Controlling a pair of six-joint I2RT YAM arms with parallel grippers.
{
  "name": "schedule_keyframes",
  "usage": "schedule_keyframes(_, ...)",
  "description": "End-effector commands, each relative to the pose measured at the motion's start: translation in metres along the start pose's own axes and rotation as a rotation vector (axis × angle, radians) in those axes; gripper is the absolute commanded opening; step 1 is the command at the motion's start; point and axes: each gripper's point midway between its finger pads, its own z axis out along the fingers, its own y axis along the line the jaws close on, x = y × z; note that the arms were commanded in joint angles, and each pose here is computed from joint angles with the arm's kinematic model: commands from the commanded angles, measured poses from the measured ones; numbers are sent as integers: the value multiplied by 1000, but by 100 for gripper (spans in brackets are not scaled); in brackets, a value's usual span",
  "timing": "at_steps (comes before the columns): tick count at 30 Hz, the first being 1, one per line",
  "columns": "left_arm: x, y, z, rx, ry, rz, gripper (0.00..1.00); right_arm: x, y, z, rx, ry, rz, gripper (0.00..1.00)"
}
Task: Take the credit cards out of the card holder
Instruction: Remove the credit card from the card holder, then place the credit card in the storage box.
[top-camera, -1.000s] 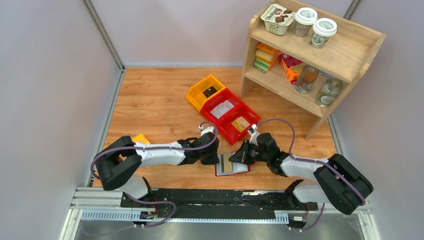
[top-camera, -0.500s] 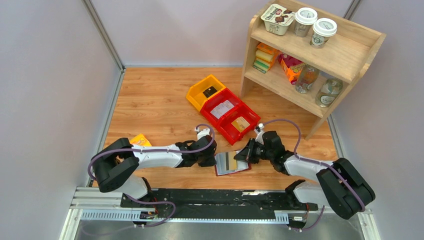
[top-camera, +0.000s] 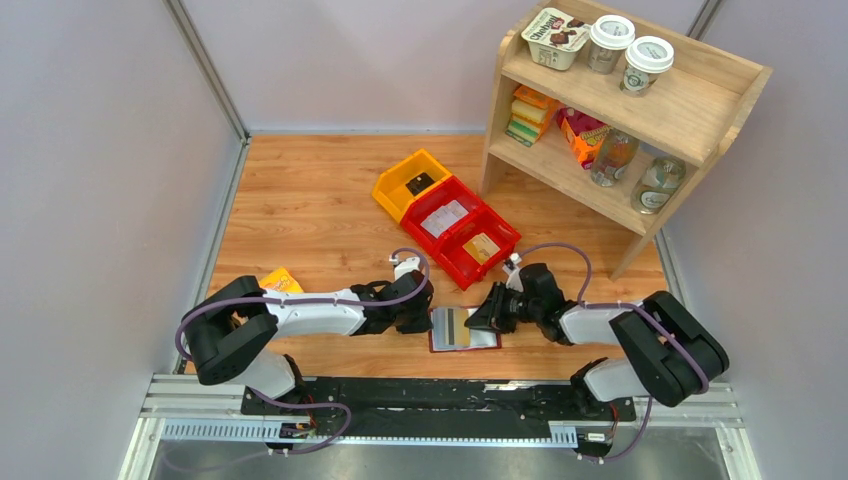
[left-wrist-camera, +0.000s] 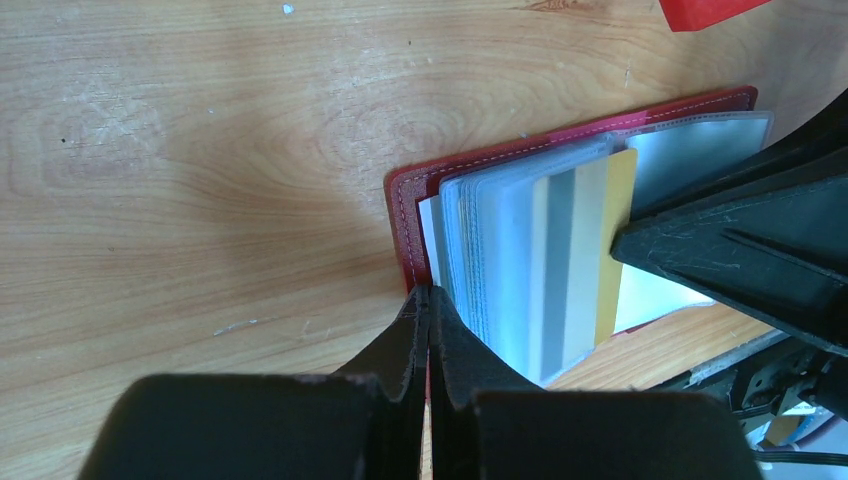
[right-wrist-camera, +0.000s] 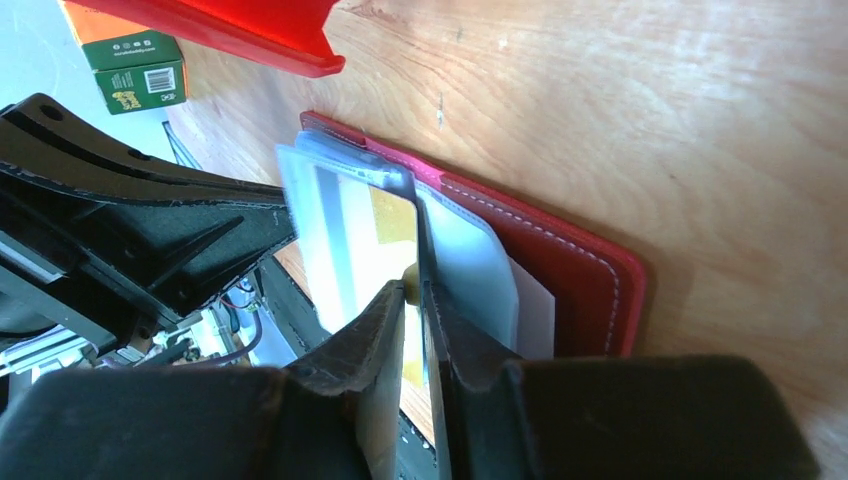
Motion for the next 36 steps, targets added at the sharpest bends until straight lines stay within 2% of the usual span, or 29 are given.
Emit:
schedule_keyframes(1, 12, 35, -1, -122, 32, 41, 0, -8, 13, 5, -55, -6, -21, 23)
schedule_keyframes(3, 12, 35, -1, -122, 32, 41, 0, -8, 13, 7, -62, 2, -17, 27)
schedule_keyframes(6, 12, 35, 0, -124, 33, 41, 0, -8, 13, 8, -66, 5, -15, 26)
schedule_keyframes(10, 12, 38, 0, -133, 34, 45, 0, -8, 13, 7, -67, 7, -14, 6)
schedule_keyframes(12, 11, 43, 0, -149, 35, 42, 0, -8, 12, 5, -61, 1, -15, 0)
schedule_keyframes(19, 7, 57, -4, -176, 25, 32, 0, -15, 6, -10, 20, -29, -26, 0)
schedule_keyframes(25, 4, 60, -3, -189, 26, 48, 0, -19, -7, -28, 163, -46, -46, 0)
schedule_keyframes(29, -4, 60, -9, -190, -5, 55, 0, -24, -6, -46, 243, -65, -101, 0)
schedule_keyframes(32, -15, 61, -17, -197, -50, 67, 1, -36, 12, -63, 254, -117, -172, 0)
schedule_keyframes(35, -27, 59, -31, -188, -96, 73, 7, -45, 27, -80, 278, -149, -235, 0)
schedule_keyframes(36, -30, 61, -34, -193, -110, 73, 14, -48, 32, -86, 293, -159, -264, 0)
